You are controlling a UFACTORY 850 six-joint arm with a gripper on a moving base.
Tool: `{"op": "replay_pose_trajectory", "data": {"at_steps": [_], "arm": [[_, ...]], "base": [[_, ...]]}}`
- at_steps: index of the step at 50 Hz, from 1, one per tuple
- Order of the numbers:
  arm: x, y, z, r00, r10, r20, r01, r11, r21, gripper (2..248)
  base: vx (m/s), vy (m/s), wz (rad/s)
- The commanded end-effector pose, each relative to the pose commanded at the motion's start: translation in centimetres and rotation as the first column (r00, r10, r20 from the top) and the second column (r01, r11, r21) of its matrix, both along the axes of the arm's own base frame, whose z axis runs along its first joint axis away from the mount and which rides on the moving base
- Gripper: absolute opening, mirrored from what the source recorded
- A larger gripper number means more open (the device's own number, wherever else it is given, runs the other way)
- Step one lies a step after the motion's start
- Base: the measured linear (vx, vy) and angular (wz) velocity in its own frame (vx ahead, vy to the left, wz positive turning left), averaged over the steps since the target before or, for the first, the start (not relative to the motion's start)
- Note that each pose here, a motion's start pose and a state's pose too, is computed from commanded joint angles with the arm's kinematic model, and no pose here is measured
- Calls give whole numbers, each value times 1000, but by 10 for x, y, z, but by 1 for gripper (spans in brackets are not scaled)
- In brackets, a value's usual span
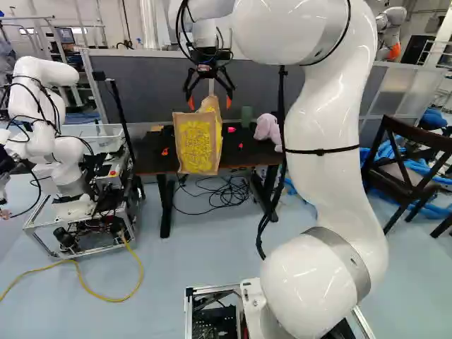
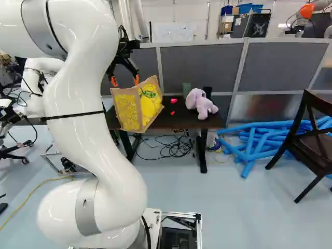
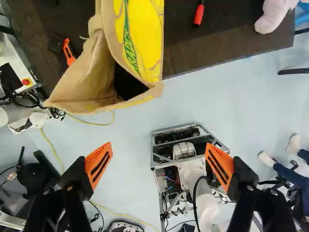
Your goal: Pick up the bag on the ground and place it on the table
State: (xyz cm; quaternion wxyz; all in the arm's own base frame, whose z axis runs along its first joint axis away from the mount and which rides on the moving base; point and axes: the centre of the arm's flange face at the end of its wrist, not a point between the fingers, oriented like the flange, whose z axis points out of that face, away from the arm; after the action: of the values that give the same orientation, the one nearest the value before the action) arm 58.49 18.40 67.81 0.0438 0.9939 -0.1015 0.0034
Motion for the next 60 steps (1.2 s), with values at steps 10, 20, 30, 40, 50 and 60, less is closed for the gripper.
{"op": "replay_pose_trajectory", "data": {"at_steps": [10,20,30,40,50,60], "arm": [[0,0,0,1000,0,0,0,1000,0,247],[0,0,0,1000,0,0,0,1000,0,247],[0,0,0,1000,0,0,0,1000,0,247],[0,0,0,1000,0,0,0,1000,0,247],[0,0,0,1000,0,0,0,1000,0,247],[0,0,0,1000,0,0,0,1000,0,247]], "base": [[-126,26,-4],[-94,1,6],[-80,1,4],[-65,0,5],[-2,0,0],[0,0,0]]}}
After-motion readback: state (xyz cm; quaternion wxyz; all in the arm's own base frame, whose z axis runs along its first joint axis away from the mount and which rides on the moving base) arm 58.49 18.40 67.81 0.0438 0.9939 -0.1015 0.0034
